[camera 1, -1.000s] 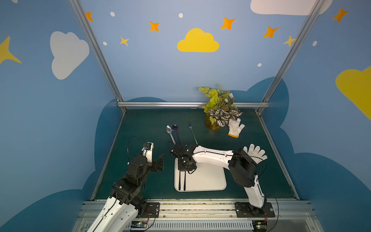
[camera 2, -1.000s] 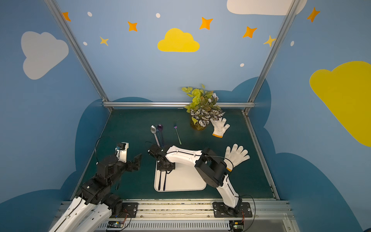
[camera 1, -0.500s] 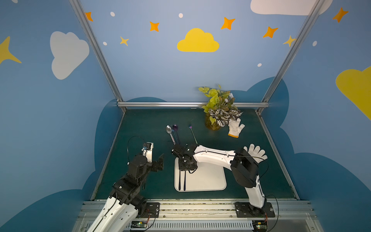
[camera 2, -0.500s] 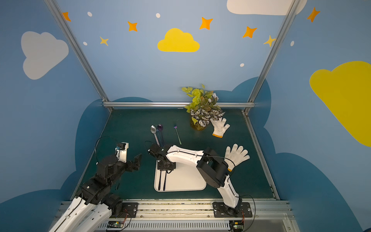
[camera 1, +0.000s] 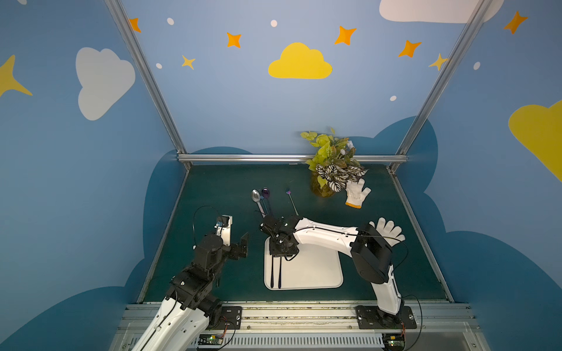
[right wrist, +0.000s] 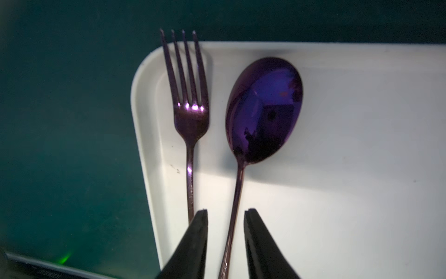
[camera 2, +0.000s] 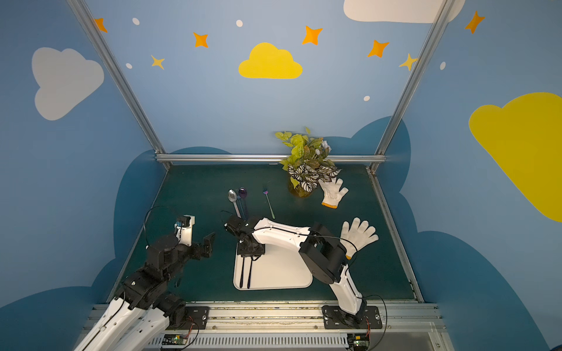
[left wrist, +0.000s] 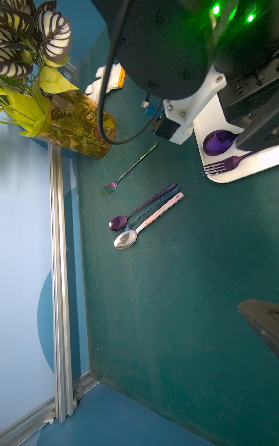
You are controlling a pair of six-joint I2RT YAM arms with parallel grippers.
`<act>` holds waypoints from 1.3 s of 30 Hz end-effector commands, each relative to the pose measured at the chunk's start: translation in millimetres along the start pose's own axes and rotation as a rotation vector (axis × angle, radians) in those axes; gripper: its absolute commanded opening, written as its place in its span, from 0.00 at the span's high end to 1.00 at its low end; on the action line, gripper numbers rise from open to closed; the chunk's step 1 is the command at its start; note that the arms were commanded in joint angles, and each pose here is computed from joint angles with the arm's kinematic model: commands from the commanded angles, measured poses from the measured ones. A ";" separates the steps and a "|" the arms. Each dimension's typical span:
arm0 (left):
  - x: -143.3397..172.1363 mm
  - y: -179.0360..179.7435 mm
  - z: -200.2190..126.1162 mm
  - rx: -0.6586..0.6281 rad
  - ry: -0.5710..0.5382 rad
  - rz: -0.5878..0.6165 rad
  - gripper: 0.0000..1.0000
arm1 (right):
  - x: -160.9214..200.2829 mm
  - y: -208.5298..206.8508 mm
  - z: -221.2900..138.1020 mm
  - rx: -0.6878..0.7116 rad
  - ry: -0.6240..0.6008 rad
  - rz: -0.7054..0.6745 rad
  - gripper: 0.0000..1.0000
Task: Set the spoon and fork side by side
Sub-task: Place the spoon on the tray.
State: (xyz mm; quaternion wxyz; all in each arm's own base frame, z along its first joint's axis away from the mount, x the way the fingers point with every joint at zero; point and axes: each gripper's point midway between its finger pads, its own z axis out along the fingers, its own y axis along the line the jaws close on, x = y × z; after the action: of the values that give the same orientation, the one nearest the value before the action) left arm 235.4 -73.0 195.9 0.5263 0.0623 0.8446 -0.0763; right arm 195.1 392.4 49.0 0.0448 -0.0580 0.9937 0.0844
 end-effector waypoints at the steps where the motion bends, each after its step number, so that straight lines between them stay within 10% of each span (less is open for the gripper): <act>1: 0.1 1.5 0.4 -0.008 -0.010 0.001 0.00 | 1.4 -3.1 8.1 -0.002 0.023 0.028 0.71; 39: -2.6 3.5 -4.9 -0.013 -0.028 -0.005 0.00 | 6.3 -13.4 22.1 0.045 0.038 0.032 1.00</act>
State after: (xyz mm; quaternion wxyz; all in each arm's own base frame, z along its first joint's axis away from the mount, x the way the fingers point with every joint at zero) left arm 233.9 -71.0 200.8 0.5356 0.0588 0.8389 -0.0767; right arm 190.8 392.5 26.4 0.0246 -0.0460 0.9948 0.0877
